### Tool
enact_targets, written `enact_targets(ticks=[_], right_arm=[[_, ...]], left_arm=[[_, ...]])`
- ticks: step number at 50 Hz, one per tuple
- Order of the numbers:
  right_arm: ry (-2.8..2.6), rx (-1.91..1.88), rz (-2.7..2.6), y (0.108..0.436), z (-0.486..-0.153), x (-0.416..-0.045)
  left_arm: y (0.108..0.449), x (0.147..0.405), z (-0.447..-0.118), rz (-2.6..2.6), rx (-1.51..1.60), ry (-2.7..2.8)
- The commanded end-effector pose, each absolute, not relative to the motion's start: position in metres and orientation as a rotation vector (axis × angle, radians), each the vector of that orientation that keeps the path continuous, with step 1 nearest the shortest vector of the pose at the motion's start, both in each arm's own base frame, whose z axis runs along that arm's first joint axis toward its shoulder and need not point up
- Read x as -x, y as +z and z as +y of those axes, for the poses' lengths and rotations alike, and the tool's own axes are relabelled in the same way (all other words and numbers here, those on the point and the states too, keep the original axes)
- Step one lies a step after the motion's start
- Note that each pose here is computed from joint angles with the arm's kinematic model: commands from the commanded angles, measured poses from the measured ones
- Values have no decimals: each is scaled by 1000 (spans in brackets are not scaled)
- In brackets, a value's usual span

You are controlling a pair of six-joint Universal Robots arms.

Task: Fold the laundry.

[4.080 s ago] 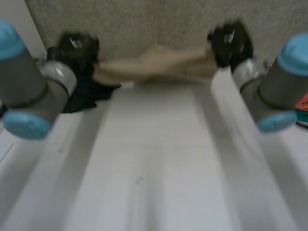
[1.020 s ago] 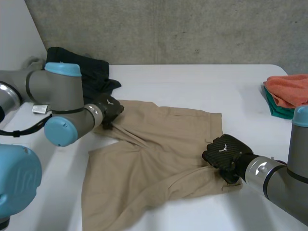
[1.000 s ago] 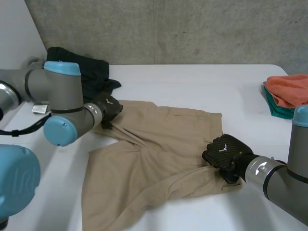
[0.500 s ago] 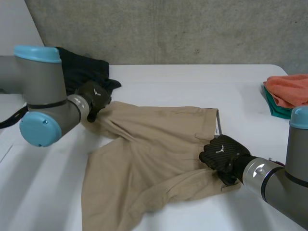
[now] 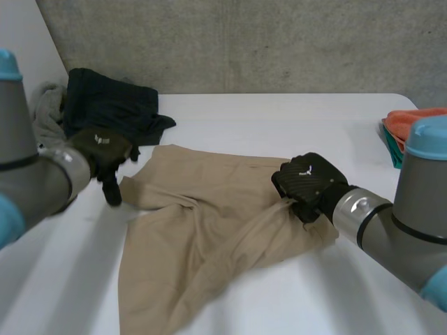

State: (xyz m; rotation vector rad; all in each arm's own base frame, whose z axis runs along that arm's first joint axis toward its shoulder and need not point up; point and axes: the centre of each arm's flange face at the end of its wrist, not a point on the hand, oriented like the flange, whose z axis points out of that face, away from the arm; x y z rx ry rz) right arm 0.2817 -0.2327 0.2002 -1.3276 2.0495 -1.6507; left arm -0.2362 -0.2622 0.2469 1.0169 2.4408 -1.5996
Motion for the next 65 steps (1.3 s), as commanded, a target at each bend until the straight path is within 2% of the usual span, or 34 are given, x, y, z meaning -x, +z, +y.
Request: enact_targets(ticks=[1, 7, 11, 24, 31, 36, 41, 43, 46, 51, 55, 60, 65], right_arm=[[-1656, 1205, 2105, 197, -247, -288], [-1665, 1162, 2138, 195, -249, -292], [-1669, 1164, 2134, 194, -248, -293], [-1713, 1119, 2152, 197, -255, -286], [-1706, 1145, 2151, 205, -248, -280], [-1477, 1543, 2121, 199, -206, -267], [-833, 2115, 1994, 182, -136, -220], [-730, 2211, 1926, 184, -128, -210], [-760, 2168, 1956, 180, -132, -207], [-955, 2086, 2034, 177, -159, -214], [-1133, 1979, 2109, 182, -185, -223], [-1366, 1785, 2177, 184, -221, -238], [-1559, 1628, 2249, 178, -254, -245]], left_arm=[[213, 225, -194, 2769, -970, -1279], [190, 226, -154, 2895, -998, -1097], [183, 228, -141, 2940, -999, -1043], [174, 238, -131, 2955, -1053, -993], [175, 245, -123, 2903, -1115, -1043], [178, 246, -124, 2840, -1192, -1065], [175, 241, -108, 2634, -1574, -901], [175, 239, -104, 2576, -1664, -849], [176, 238, -102, 2486, -1774, -812], [187, 248, -116, 2433, -1751, -937], [200, 258, -141, 2374, -1668, -1063], [219, 284, -194, 2268, -1530, -1380], [220, 314, -241, 2153, -1467, -1631]])
